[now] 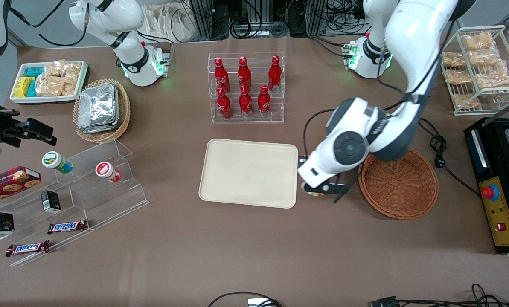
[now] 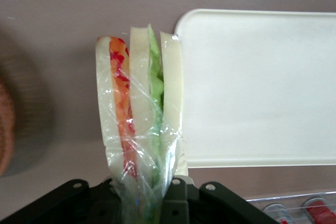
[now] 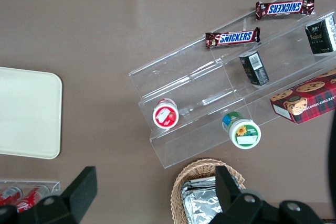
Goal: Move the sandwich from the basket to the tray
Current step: 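Lift the sandwich and carry it over the cream tray, then lower the sandwich onto the tray and open the left gripper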
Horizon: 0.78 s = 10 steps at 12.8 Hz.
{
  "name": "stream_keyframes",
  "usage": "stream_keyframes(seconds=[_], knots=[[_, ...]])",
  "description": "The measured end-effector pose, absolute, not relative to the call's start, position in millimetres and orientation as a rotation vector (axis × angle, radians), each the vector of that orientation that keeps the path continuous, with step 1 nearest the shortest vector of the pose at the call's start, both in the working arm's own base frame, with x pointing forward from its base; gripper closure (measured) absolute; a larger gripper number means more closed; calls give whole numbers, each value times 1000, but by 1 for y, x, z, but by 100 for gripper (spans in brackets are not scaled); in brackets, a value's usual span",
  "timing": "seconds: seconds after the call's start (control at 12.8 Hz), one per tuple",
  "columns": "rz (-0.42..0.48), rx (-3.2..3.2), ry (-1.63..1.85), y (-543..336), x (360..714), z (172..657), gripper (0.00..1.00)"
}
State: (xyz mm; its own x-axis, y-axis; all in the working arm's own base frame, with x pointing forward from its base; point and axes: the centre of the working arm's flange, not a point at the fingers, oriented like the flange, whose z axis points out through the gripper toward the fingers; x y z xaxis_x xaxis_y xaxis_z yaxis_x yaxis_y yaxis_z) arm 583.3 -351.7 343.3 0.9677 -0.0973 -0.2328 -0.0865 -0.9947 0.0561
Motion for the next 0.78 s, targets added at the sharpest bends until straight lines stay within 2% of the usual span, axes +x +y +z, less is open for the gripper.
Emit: stream_keyframes(seconds=[0.24, 0.47, 0.78], knots=[[-368, 3051, -144, -396, 573, 303, 82], [-430, 3050, -167, -413, 562, 266, 81], [-459, 3051, -170, -414, 559, 253, 80]])
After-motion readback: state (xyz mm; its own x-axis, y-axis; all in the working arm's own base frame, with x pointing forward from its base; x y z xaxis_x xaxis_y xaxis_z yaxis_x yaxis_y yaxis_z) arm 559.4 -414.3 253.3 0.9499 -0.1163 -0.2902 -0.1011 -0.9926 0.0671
